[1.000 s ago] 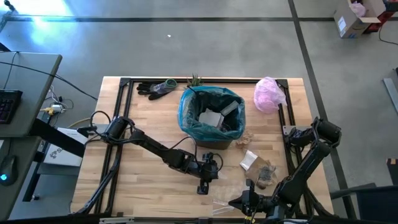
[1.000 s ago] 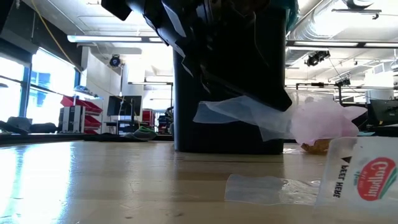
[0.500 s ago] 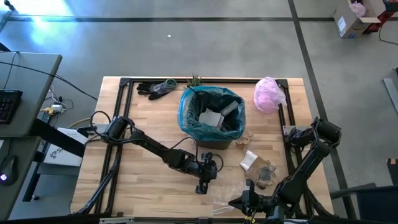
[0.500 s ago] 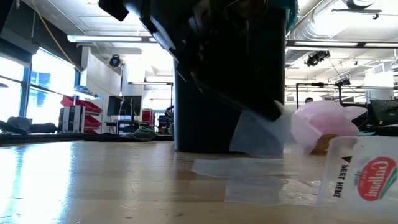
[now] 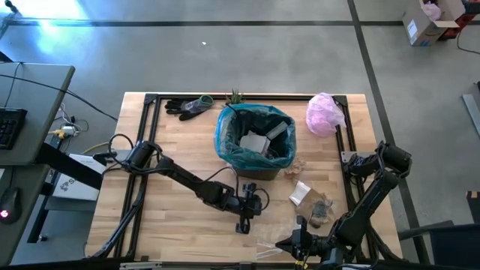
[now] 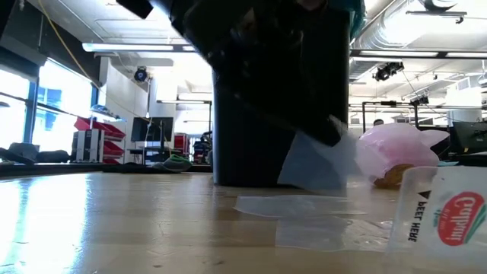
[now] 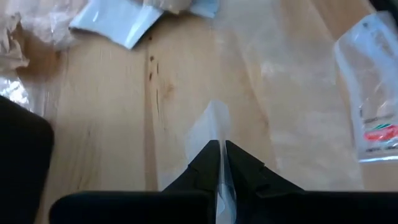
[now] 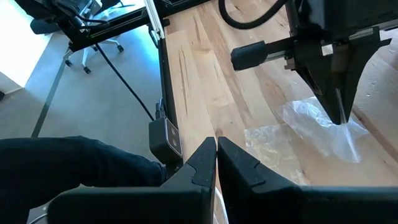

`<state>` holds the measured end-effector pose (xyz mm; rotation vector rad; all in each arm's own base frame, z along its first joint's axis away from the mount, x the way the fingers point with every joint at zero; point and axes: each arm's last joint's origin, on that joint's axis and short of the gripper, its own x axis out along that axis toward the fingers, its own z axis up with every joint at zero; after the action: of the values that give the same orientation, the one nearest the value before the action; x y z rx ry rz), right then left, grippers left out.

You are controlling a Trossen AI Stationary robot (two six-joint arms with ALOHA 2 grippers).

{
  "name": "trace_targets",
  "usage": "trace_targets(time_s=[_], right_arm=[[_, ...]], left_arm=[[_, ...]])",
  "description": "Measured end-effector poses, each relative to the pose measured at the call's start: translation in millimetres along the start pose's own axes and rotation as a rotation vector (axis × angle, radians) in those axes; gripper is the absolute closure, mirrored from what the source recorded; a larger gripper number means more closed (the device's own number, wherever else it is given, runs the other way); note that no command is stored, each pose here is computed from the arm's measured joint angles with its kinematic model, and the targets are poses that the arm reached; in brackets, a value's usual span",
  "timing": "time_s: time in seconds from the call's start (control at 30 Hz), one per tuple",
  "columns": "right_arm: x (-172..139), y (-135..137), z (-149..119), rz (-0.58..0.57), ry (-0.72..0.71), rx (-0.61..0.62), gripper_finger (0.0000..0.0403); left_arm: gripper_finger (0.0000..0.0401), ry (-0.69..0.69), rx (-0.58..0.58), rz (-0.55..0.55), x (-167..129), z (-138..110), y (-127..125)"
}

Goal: Place trash/remove bag and relplace
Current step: Put the transparent plastic into the trash bin

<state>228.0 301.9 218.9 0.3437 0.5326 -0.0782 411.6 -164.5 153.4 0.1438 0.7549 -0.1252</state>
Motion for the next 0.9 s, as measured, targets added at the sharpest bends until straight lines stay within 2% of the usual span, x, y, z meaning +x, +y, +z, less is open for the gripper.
trace_targets(time_s=[0.2,0.37,0.53,0.67,0.9], right_arm=[[0,0,0,-0.001,0.000,0.000,0.0402],[0,0,0,-0.002,-0.004,0.001,0.0402],[0,0,0,-0.008,-0.012,0.001,0.0402],[0,0,1,-0.014,-0.019,-0.001,0.0402],[0,-1,1,-0.021,-0.031,-0.002,0.0402]], left_arm=[[0.0401,-0.057,0.044,0.015,-10,20,0],[0.0401,-0.126,0.106,0.079,-37,53,5],[0.0401,-0.126,0.193,0.223,-72,79,16],[0.0401,-0.149,0.241,0.381,-110,100,35],[0.0401,-0.351,0.259,0.629,-194,138,66]])
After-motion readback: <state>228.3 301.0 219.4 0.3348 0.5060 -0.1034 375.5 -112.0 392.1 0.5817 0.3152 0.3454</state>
